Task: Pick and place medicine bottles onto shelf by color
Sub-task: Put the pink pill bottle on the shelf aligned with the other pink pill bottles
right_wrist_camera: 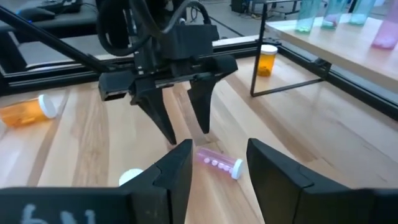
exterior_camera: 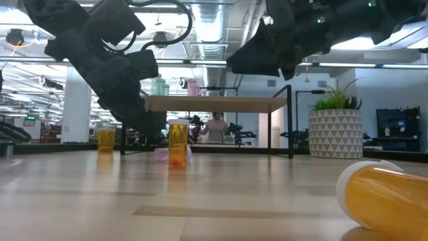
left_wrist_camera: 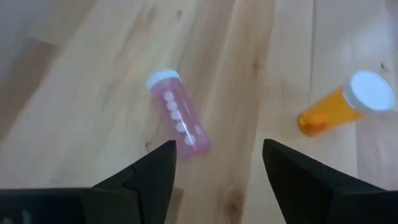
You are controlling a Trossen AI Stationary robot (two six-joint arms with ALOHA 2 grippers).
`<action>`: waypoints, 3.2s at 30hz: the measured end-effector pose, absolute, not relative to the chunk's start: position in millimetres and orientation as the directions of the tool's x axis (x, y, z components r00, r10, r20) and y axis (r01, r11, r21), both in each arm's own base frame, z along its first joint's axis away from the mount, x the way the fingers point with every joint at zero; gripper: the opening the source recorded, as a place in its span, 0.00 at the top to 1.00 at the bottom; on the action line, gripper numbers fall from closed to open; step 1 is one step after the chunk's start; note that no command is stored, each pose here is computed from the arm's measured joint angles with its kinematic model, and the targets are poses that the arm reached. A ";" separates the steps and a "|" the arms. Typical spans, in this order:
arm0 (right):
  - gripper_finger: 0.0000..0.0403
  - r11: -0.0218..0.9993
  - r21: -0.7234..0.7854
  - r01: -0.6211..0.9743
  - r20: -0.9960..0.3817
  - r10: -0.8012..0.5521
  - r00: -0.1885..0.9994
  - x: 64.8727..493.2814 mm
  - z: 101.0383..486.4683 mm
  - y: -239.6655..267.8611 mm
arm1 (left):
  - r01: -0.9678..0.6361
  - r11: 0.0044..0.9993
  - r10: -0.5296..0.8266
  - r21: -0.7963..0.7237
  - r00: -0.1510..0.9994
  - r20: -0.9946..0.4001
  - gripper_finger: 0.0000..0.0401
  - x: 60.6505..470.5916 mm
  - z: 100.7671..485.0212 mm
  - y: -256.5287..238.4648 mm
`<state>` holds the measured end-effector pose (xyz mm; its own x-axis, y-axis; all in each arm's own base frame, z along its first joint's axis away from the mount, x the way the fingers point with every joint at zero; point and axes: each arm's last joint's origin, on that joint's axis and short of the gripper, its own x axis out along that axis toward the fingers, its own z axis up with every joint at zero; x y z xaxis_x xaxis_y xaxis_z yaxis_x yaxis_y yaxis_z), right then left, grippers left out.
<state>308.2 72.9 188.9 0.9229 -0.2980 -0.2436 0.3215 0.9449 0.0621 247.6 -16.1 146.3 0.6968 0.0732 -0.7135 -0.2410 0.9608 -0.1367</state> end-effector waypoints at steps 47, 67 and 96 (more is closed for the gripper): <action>0.57 0.979 0.039 0.202 0.052 -0.204 0.978 299.4 236.5 88.3 | -0.083 0.995 0.069 -0.059 0.976 -0.207 0.78 220.0 218.7 -37.7; 0.26 0.992 0.124 -0.024 0.293 -0.014 0.956 370.3 264.8 39.5 | 0.066 0.996 -0.058 -0.060 0.990 0.130 0.75 194.9 228.3 -31.7; 0.36 0.985 0.141 -0.103 0.274 0.061 0.960 410.5 258.2 24.4 | 0.045 0.997 -0.035 -0.068 0.990 0.139 0.74 194.9 229.3 -31.0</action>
<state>410.5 24.4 258.2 0.9599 0.0614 0.2736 -0.1032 0.9846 0.1411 194.9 -31.0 229.3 0.9896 -0.0353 0.1395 0.0452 0.9966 -0.0684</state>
